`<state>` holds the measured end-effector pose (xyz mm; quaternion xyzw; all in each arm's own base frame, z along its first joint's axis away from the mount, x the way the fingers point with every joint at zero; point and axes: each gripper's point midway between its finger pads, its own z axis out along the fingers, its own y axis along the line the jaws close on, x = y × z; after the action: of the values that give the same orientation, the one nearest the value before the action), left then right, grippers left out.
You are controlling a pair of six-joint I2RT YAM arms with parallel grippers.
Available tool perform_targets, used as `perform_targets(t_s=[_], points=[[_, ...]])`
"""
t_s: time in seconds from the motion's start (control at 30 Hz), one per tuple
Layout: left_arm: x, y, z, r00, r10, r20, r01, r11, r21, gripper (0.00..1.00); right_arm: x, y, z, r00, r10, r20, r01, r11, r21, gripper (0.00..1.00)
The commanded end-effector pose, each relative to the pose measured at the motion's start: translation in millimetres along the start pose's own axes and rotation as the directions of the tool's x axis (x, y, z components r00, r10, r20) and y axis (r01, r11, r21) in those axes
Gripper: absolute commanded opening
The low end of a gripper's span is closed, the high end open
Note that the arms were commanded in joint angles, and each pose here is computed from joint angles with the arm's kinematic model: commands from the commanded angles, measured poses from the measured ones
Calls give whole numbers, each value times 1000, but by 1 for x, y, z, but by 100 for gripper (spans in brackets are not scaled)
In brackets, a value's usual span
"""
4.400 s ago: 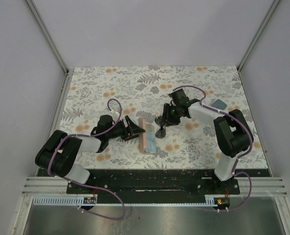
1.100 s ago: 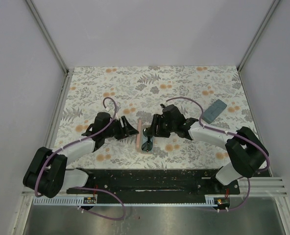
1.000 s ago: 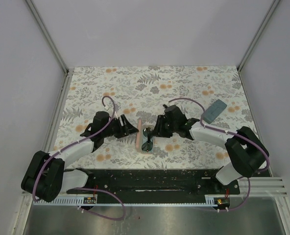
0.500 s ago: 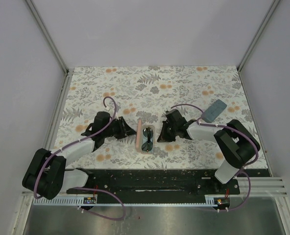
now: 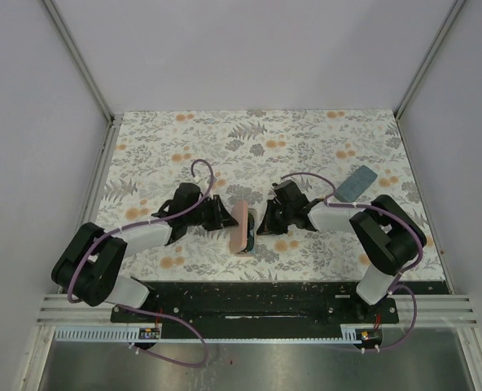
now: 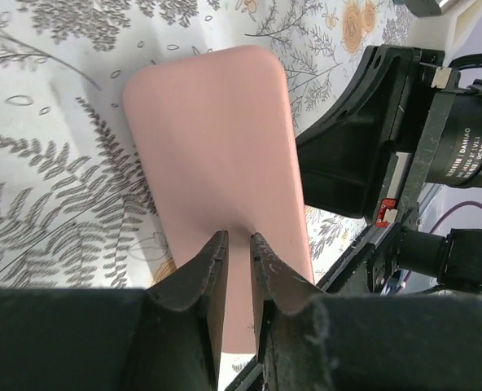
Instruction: Organize the sunglasses
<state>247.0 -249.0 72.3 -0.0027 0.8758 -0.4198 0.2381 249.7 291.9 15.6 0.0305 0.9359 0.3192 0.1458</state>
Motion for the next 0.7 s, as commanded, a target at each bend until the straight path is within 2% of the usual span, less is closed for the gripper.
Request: perform_targets(t_s=[0.0, 0.2, 0.4, 0.57, 0.63, 0.67], points=[[2, -13, 22, 997, 73, -12, -72, 996, 45, 20, 3, -3, 10, 1000, -4, -7, 4, 1000, 13, 0], [25, 3, 45, 995, 59, -84, -58, 998, 8, 15, -1, -2, 5, 1000, -13, 11, 13, 1000, 25, 0], [4, -16, 23, 995, 104, -2, -104, 995, -1, 17, -12, -7, -22, 996, -71, 62, 63, 991, 117, 0], [-21, -47, -9, 980, 184, 75, -184, 983, -6, 19, -20, 9, -48, 988, -108, 110, 99, 991, 85, 2], [-29, -52, -24, 972, 208, 111, -205, 978, -34, 23, -22, 15, -61, 982, -136, 134, 127, 989, 70, 9], [-32, -52, -32, 968, 218, 125, -213, 975, -58, 27, -26, 19, -72, 975, -151, 164, 141, 988, 67, 21]])
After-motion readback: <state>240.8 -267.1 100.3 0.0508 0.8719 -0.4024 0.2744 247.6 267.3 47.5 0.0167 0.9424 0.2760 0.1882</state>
